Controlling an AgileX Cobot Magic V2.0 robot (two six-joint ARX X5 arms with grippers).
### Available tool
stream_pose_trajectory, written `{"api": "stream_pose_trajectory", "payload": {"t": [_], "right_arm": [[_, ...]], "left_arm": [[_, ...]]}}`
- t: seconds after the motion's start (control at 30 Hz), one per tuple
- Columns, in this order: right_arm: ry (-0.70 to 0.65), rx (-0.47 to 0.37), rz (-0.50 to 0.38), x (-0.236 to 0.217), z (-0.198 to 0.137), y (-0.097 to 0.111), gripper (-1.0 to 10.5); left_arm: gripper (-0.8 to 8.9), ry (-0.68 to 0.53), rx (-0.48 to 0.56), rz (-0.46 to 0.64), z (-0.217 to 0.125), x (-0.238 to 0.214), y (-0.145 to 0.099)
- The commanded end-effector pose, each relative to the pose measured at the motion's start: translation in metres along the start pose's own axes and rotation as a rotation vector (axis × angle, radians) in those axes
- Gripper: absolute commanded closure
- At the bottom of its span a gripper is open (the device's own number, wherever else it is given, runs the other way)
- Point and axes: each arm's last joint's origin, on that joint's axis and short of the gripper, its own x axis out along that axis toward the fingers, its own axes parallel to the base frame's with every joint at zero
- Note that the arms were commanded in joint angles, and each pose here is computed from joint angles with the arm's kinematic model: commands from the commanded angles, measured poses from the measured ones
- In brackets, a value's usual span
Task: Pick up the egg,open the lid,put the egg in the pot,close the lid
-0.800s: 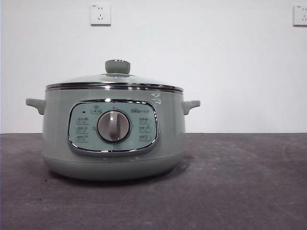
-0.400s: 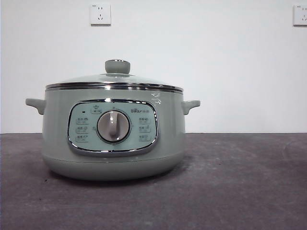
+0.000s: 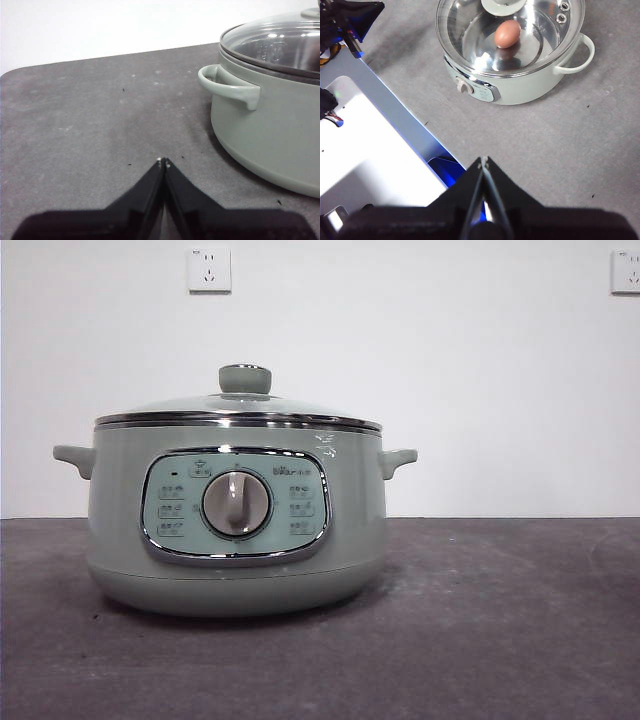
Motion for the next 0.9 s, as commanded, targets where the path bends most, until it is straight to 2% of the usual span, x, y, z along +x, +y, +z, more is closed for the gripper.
{"api": "stream_pose_trajectory", "payload": {"t": [0.03, 0.1, 0.13, 0.2, 0.33, 0.47, 0.53, 0.73, 0.9], "right_arm": [[0.01, 0.008, -0.001, -0.001, -0.002, 0.0, 9.5], [0.01, 0.006, -0.001, -0.001, -0.002, 0.0, 9.5], [0.002, -0.031, -0.004, -0.001, -0.001, 0.0, 9.5], [-0.046, -0.047, -0.031, -0.01, -0.004, -0.002, 9.5], [-0.281, -0.028, -0.129, -0.034, -0.003, -0.012, 9.5], [-0.477, 0.004, -0.152, -0.05, -0.016, -0.023, 9.5], [-0.546, 0.015, -0.197, -0.051, -0.027, -0.028, 9.5], [-0.691, 0.007, -0.385, -0.021, -0.076, -0.042, 9.5], [-0.777, -0.018, -0.44, 0.031, -0.122, -0.052, 9.5]], "left_arm": [[8.17, 0.014, -0.01, 0.003, -0.004, 0.001, 0.0], [8.17, 0.014, -0.01, 0.003, -0.004, 0.001, 0.0], [8.17, 0.014, -0.01, 0.003, -0.004, 0.001, 0.0], [8.17, 0.014, -0.01, 0.003, -0.004, 0.001, 0.0], [8.17, 0.014, -0.01, 0.003, -0.004, 0.001, 0.0], [8.17, 0.014, -0.01, 0.003, -0.004, 0.001, 0.0], [8.17, 0.014, -0.01, 0.003, -0.004, 0.001, 0.0], [8.17, 0.014, -0.01, 0.003, -0.004, 0.001, 0.0], [8.17, 0.014, -0.01, 0.003, -0.004, 0.001, 0.0]]}}
